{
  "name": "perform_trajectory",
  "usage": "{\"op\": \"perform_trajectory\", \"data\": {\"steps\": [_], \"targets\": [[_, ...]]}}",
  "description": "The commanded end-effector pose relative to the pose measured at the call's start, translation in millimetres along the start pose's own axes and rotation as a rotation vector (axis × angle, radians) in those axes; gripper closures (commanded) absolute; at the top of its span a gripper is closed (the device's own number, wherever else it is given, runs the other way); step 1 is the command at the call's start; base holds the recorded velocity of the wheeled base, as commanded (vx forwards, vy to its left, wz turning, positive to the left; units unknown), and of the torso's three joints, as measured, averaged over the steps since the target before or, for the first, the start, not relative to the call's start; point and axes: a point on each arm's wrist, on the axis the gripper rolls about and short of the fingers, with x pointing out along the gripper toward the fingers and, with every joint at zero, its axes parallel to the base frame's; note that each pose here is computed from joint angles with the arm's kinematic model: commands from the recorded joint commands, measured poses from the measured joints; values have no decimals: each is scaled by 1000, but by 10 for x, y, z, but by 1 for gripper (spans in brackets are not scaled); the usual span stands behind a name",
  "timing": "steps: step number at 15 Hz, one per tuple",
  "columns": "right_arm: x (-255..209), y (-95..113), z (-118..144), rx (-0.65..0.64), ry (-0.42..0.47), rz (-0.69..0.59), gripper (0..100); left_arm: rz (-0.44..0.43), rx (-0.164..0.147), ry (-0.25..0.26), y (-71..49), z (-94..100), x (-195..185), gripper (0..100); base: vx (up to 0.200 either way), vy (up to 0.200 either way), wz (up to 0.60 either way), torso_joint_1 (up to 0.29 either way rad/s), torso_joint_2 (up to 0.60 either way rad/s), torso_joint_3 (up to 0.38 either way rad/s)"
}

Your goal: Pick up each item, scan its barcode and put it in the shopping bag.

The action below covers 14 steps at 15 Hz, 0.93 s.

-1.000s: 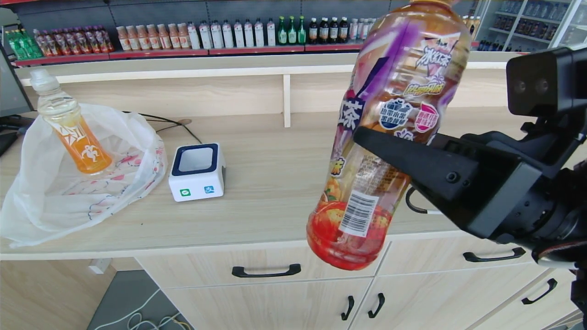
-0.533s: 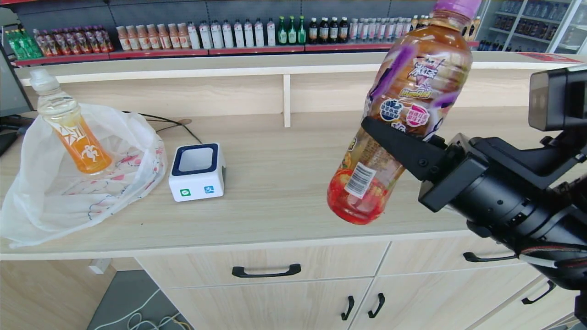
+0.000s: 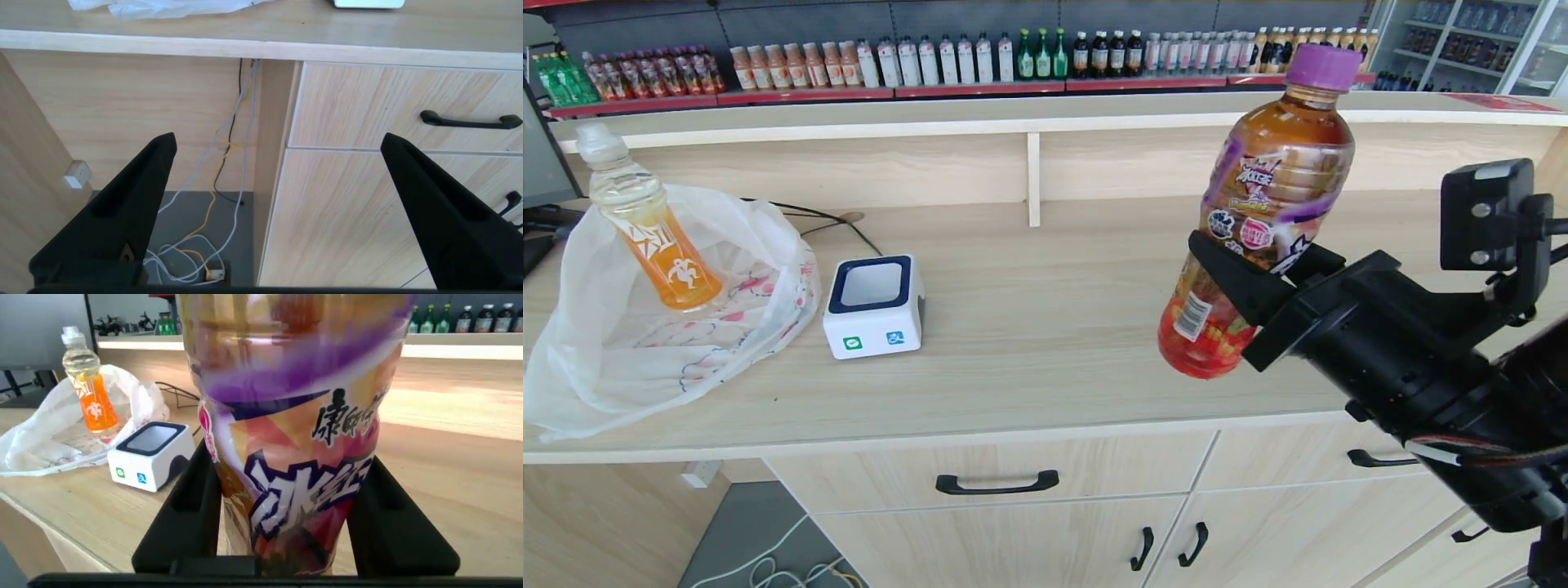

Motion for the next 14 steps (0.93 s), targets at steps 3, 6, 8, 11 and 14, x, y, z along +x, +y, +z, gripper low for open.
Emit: {"op": "perform_trajectory", "data": {"steps": [3,6,8,11,14], "targets": [[-30,-16,-51,-6,20,-40,100,0,0,-1,0,0,0,0,0,0,0,0,0,0],[-20,-27,-48,-4,18,-46,100,0,-2,-1,0,0,0,0,0,0,0,0,0,0],[-11,-34,-31,-7,11,-58,100,1,-2,-2,0,2,0,0,0,0,0,0,0,0],[42,-46,30,-17,-10,-152,100,1,-2,-1,0,0,0,0,0,0,0,0,0,0],[46,-42,35,-73,-7,-151,100,3,-2,-2,0,2,0,0,0,0,0,0,0,0]]}}
